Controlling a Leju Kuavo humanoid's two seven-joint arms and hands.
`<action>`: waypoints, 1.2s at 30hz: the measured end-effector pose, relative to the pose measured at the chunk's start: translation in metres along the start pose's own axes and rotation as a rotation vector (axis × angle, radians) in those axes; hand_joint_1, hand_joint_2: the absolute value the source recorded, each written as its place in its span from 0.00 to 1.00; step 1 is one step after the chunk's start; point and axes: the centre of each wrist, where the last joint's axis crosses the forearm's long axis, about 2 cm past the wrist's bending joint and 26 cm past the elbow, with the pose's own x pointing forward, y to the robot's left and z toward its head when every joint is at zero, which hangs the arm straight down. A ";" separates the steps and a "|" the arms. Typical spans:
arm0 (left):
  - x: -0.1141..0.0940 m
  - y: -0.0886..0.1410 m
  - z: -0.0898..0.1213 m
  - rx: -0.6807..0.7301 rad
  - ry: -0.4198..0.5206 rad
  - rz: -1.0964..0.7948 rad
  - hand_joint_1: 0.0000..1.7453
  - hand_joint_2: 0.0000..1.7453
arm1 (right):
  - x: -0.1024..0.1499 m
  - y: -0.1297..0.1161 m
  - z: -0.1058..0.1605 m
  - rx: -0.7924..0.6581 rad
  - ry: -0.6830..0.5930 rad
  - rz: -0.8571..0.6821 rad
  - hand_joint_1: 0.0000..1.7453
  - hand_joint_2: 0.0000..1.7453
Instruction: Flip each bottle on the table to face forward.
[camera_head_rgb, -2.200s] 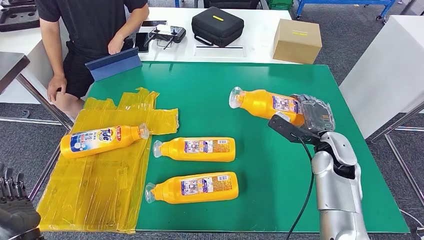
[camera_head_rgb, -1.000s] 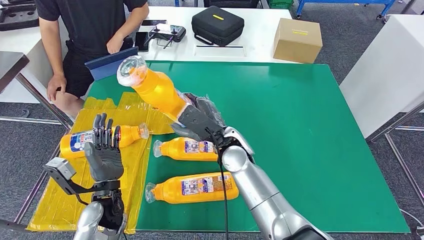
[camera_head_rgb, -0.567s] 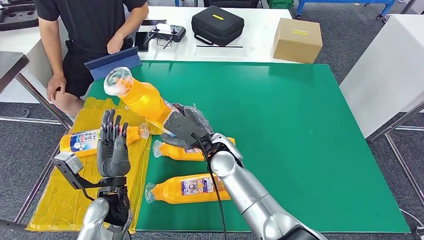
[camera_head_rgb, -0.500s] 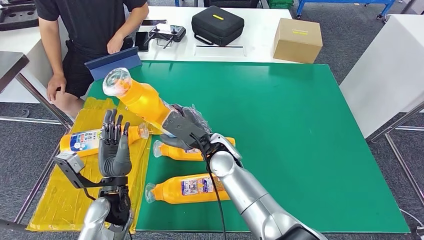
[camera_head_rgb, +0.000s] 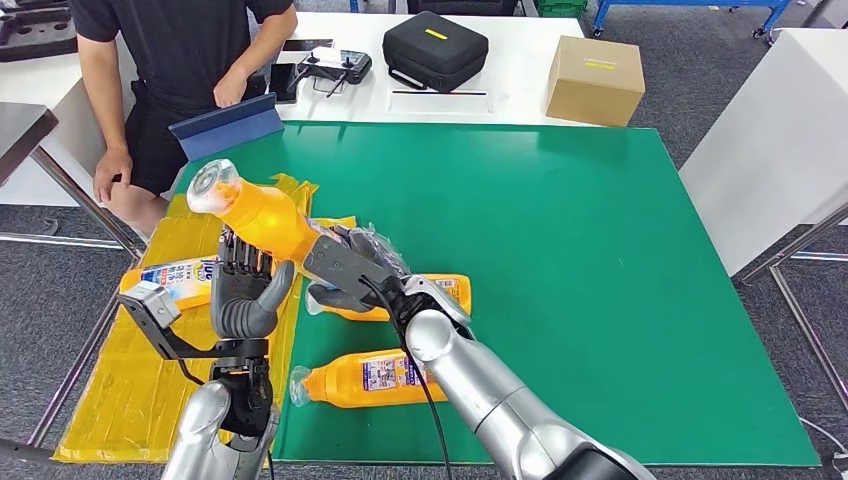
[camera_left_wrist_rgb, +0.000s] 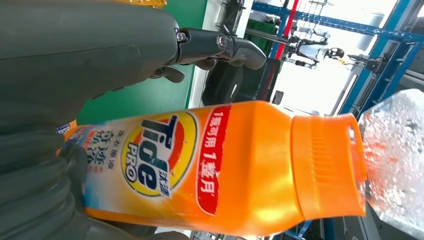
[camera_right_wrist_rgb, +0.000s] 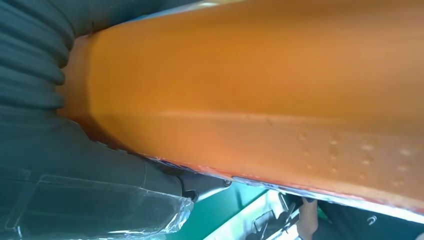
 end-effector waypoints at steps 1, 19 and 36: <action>0.000 0.000 0.000 0.000 0.003 0.004 0.00 1.00 | 0.000 0.001 0.000 0.004 0.002 0.001 1.00 1.00; 0.000 -0.003 0.004 -0.001 0.076 0.123 0.00 1.00 | 0.029 0.034 -0.011 0.115 0.042 0.138 1.00 1.00; 0.002 0.006 0.023 0.069 0.095 0.136 0.00 1.00 | 0.033 0.056 -0.011 0.256 0.050 0.243 0.99 1.00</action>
